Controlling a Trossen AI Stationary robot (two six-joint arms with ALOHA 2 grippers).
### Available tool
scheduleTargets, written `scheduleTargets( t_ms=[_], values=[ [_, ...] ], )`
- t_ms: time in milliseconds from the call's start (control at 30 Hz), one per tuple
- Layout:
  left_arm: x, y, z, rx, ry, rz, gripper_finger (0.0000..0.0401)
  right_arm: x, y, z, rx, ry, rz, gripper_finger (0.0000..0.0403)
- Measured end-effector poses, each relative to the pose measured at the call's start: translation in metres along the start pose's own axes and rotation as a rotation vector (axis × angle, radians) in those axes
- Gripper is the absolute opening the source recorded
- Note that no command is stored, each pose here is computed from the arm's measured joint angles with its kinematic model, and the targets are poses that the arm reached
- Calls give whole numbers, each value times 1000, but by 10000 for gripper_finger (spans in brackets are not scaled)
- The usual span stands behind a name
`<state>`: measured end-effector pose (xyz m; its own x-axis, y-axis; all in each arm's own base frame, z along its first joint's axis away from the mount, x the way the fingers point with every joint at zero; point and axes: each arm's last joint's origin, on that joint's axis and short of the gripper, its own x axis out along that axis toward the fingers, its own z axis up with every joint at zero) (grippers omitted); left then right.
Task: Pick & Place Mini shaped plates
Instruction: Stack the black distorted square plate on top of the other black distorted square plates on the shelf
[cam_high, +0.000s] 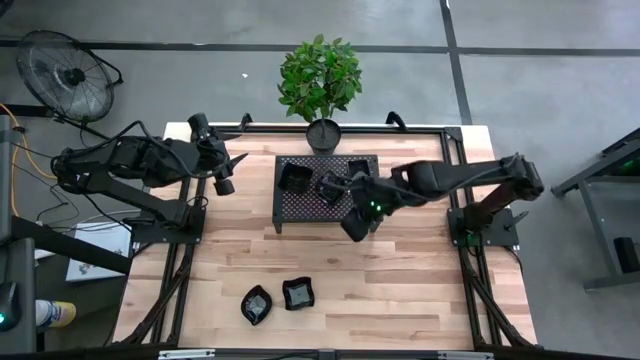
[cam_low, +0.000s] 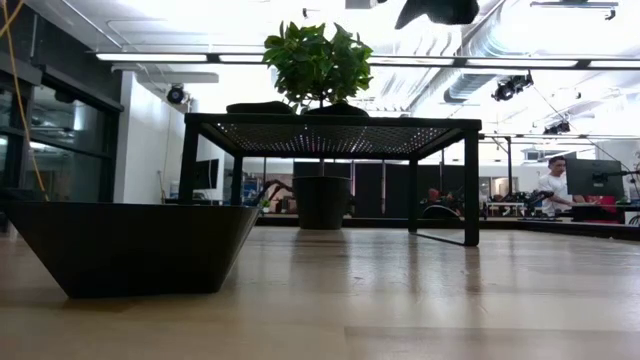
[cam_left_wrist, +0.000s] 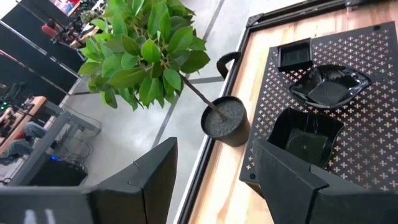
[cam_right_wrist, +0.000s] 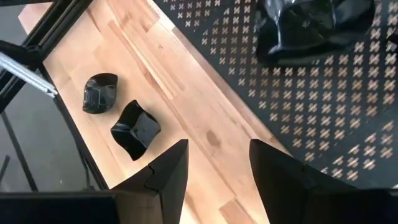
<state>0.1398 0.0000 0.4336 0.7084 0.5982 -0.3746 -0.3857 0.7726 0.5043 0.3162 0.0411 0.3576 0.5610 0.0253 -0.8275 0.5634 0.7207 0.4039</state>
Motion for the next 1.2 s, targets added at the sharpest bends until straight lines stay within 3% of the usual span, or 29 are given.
scheduleTargets(
  t_ms=[233, 467, 700, 800, 1000, 1200],
  values=[
    [0, 0, -3, -25, 21, -2, 204, 11, 16, -20, 24, 19, -33, 165],
    [0, -1, -3, -56, 24, -3, 204, 56, 22, -24, 34, 150, -67, 165],
    [0, -1, -3, -54, 25, 5, 204, 96, 36, -22, 149, 210, 40, 165],
    [0, -1, -3, -53, 26, 6, 204, 107, 38, -26, 194, 234, 32, 165],
    [0, -1, -6, -36, 53, 3, 204, 114, 42, -28, 188, 222, 66, 165],
    [0, -1, -7, -42, 61, 3, 204, 149, 25, -40, 269, 208, 148, 165]
  ],
)
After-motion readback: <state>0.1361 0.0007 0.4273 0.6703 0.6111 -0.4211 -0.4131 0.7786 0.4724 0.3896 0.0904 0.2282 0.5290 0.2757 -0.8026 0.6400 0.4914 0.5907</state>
